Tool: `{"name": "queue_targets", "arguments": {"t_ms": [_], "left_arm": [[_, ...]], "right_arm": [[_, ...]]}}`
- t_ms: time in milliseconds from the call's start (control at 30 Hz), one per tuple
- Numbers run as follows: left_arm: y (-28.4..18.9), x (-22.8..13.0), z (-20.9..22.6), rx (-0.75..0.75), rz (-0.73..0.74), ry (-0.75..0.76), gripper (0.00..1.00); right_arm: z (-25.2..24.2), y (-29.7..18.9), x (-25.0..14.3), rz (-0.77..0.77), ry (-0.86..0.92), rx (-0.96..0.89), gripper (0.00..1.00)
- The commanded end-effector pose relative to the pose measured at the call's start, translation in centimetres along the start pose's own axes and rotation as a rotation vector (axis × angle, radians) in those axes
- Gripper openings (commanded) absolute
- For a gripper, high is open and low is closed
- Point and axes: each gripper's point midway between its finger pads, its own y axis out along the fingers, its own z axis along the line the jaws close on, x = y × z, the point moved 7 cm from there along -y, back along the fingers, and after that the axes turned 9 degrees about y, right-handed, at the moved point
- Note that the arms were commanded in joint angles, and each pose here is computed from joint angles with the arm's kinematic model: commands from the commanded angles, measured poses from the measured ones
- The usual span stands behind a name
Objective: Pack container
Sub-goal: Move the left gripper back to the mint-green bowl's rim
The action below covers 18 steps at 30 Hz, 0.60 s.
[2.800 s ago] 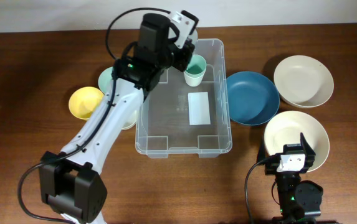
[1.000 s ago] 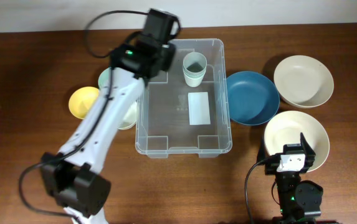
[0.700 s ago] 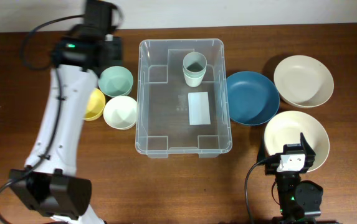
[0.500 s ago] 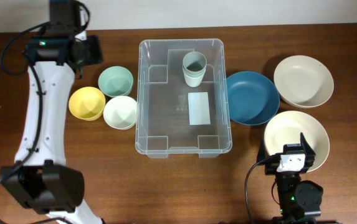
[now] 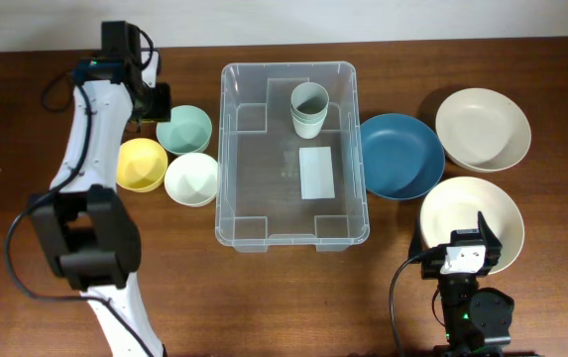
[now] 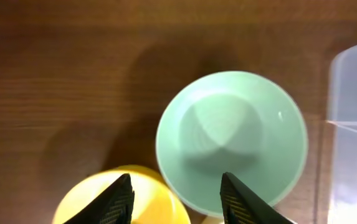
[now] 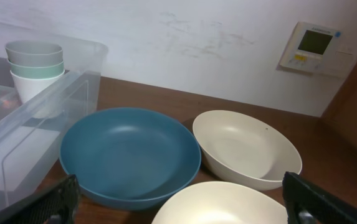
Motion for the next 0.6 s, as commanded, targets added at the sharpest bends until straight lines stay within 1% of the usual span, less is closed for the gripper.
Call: {"name": "queue_targets", "arguments": {"t_ms": [0,167,433,567], "left_arm": [[2.2,-0.1,-0.1,-0.025,0.027,0.034,0.47],[4.4,-0.4,-0.2,-0.028,0.052,0.034,0.47],[5.9,-0.1,0.0,-0.022,0.036,0.031,0.47],[7.1,-0.5,-0.1,-0.027,0.060,0.031,0.47]], "right_arm": [[-0.3,0.0,-0.2,0.006,0.000,-0.023,0.99],[-0.3,0.0,-0.2,0.006,0.001,-0.023,0.99],[-0.3,0.0,-0.2,0.006,0.000,-0.023,0.99],[-0.3,0.0,-0.2,0.006,0.001,-0.023,0.99]]}}
